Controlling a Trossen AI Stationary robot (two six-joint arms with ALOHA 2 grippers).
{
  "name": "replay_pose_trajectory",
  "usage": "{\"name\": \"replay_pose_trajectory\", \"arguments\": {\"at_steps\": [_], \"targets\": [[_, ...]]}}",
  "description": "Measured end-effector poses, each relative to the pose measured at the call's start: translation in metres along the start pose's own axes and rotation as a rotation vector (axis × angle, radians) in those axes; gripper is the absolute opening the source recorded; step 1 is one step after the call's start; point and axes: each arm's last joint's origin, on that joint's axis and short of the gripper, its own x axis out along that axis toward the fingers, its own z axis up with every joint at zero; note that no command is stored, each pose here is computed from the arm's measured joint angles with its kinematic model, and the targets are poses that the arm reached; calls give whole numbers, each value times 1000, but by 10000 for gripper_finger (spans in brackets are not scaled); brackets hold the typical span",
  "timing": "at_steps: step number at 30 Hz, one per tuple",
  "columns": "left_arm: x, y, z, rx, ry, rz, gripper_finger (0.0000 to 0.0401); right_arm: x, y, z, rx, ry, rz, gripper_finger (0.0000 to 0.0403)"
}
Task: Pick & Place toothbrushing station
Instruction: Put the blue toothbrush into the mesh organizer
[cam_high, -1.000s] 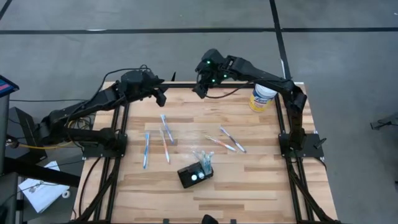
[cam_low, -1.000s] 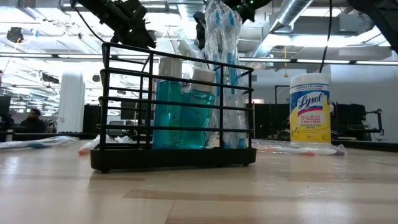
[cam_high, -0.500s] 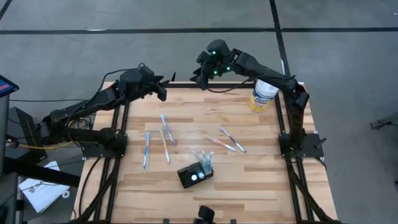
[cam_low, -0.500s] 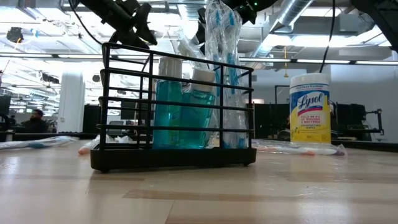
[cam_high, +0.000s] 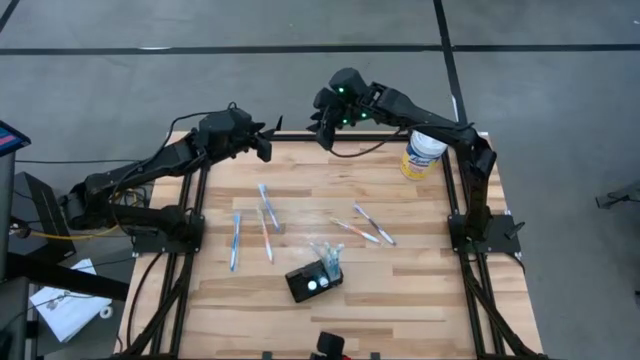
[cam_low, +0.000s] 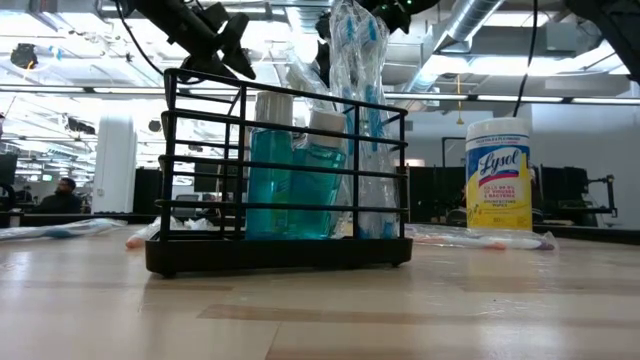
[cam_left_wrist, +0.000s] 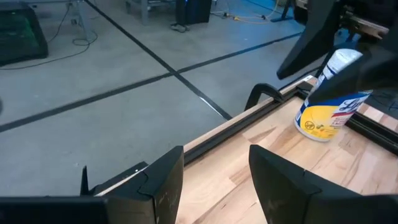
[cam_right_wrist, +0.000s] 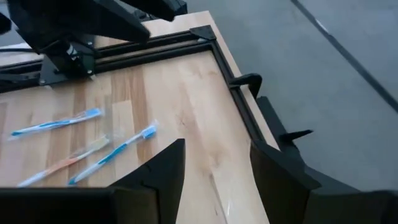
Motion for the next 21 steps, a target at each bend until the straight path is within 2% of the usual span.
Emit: {"name": "replay_pose_trajectory", "arguments": {"at_steps": [4,8,11,14,16,18,21], "targets": [[2,0,-1,-1,5,4,176,1,5,0,13,6,-1,172],[4,-1,-2,37,17,-28,176,3,2,-8,148,76,11,166],[5,-2,-2,66,28,-67,173,11,-1,-17,261,143,67,164],[4,-3,-3,71,37,-106,164,11,-6,-24,289,206,29,167],[4,-3,-3,91,40,-127,157,11,-12,-33,321,285,-27,170],[4,-4,-3,116,44,-147,149,13,-21,-49,365,416,-53,174],[4,-4,-4,141,51,-148,141,20,-30,-64,395,523,-81,178]]}}
